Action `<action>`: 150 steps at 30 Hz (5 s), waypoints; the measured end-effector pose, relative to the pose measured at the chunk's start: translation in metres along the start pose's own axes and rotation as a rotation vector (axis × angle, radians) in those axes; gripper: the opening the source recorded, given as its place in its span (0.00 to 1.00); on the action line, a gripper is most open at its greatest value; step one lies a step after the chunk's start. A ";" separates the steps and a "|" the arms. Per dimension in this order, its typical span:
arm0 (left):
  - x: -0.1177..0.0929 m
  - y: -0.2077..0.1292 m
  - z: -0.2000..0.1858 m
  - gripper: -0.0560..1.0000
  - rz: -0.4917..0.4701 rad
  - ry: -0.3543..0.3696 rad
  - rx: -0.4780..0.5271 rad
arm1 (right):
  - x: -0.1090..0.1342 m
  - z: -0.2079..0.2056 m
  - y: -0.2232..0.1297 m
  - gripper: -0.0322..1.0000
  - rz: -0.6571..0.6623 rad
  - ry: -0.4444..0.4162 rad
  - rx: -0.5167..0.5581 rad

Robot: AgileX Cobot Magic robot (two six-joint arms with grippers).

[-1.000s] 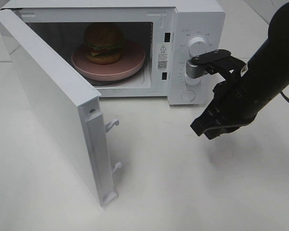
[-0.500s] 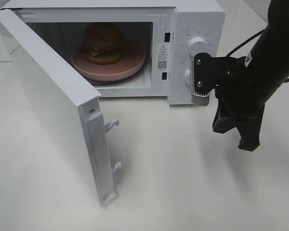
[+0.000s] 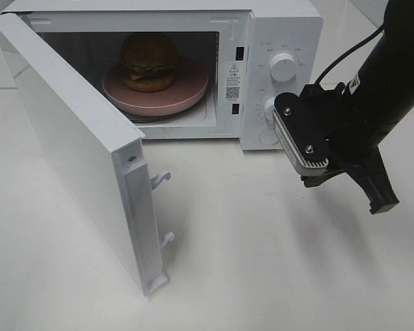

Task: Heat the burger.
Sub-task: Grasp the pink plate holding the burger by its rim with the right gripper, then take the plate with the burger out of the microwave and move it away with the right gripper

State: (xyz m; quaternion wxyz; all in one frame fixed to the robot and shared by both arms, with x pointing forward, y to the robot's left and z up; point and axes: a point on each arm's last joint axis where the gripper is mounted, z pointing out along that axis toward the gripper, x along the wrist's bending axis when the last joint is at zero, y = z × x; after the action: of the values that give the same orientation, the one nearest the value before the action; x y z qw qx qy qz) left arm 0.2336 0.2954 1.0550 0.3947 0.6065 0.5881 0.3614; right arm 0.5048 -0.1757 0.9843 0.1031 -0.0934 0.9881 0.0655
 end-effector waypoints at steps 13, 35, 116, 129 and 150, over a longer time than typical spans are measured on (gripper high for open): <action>0.000 0.000 0.000 0.99 0.000 0.000 0.000 | -0.005 0.000 0.030 0.51 -0.210 -0.143 -0.011; 0.000 0.000 0.000 0.99 0.000 0.000 0.000 | -0.049 -0.002 0.060 0.84 -0.090 -0.325 -0.087; 0.000 0.000 0.000 0.99 0.000 0.000 0.000 | -0.168 0.115 0.132 0.52 -0.081 -0.383 -0.092; 0.000 0.000 0.000 0.99 0.000 0.000 0.000 | -0.170 0.114 0.132 0.10 -0.091 -0.393 -0.094; 0.000 0.000 0.000 0.99 0.000 0.000 0.000 | -0.168 0.112 0.131 0.10 -0.128 -0.364 -0.072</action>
State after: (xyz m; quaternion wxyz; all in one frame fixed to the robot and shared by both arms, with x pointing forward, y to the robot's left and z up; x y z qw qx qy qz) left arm 0.2336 0.2954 1.0550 0.3947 0.6065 0.5881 0.3614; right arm 0.6613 -0.0025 0.9262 0.2805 -0.1462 0.9422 0.1100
